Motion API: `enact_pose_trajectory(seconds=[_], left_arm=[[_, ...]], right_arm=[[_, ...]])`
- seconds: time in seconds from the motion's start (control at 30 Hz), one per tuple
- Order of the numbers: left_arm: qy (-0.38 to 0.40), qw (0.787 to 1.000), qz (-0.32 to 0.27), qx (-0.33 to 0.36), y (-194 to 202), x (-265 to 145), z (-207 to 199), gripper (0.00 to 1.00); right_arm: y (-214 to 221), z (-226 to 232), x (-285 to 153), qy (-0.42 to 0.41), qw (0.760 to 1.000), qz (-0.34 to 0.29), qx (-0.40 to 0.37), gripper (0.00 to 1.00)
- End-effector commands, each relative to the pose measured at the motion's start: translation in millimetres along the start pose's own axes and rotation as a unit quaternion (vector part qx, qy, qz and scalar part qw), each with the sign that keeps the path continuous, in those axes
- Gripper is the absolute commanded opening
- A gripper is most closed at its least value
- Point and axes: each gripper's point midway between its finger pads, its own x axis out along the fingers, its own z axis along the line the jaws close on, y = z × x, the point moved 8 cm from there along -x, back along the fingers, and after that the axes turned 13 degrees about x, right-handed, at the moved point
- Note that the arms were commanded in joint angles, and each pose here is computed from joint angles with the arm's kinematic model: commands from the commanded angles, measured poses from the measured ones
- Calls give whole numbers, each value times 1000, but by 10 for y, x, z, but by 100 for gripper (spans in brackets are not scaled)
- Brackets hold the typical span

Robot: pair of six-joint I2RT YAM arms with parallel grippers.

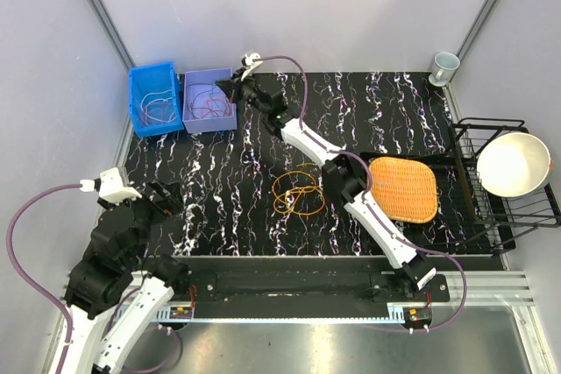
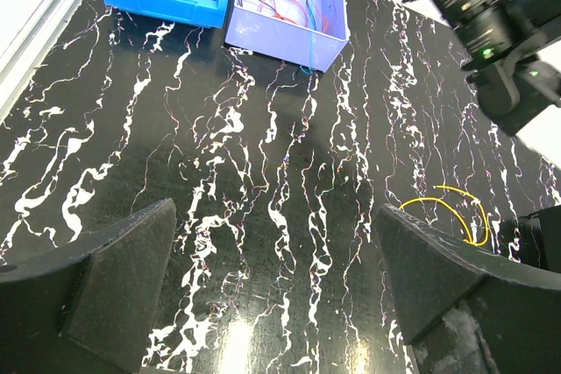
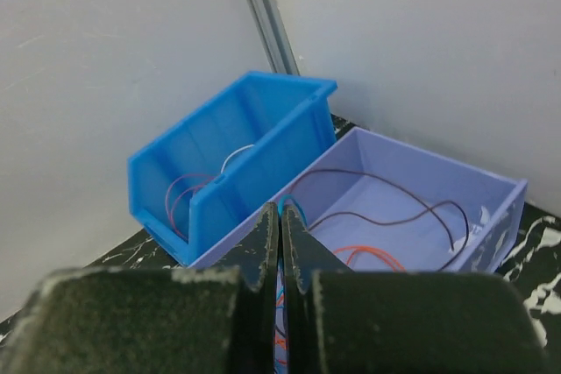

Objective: Untangle the cables

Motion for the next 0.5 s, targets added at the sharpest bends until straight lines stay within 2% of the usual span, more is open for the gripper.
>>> enact_pose_trajectory(seconds=[0.0, 0.2, 0.23, 0.3, 0.47], left_arm=[[10, 1000, -12, 2, -70, 50, -52, 99], [9, 1000, -5, 6, -65, 69, -62, 99], [8, 1000, -5, 5, -67, 73, -61, 99], [7, 1000, -6, 4, -68, 71, -59, 99], [8, 1000, -5, 4, -59, 73, -60, 98]], right_arm=[[-347, 151, 54, -3, 998, -58, 35, 1], [-830, 649, 24, -83, 991, -69, 77, 0], [-1022, 836, -2, -108, 987, -79, 91, 0], [-1123, 984, -29, -131, 982, -95, 101, 0], [-1456, 1152, -40, -153, 971, -155, 97, 0]])
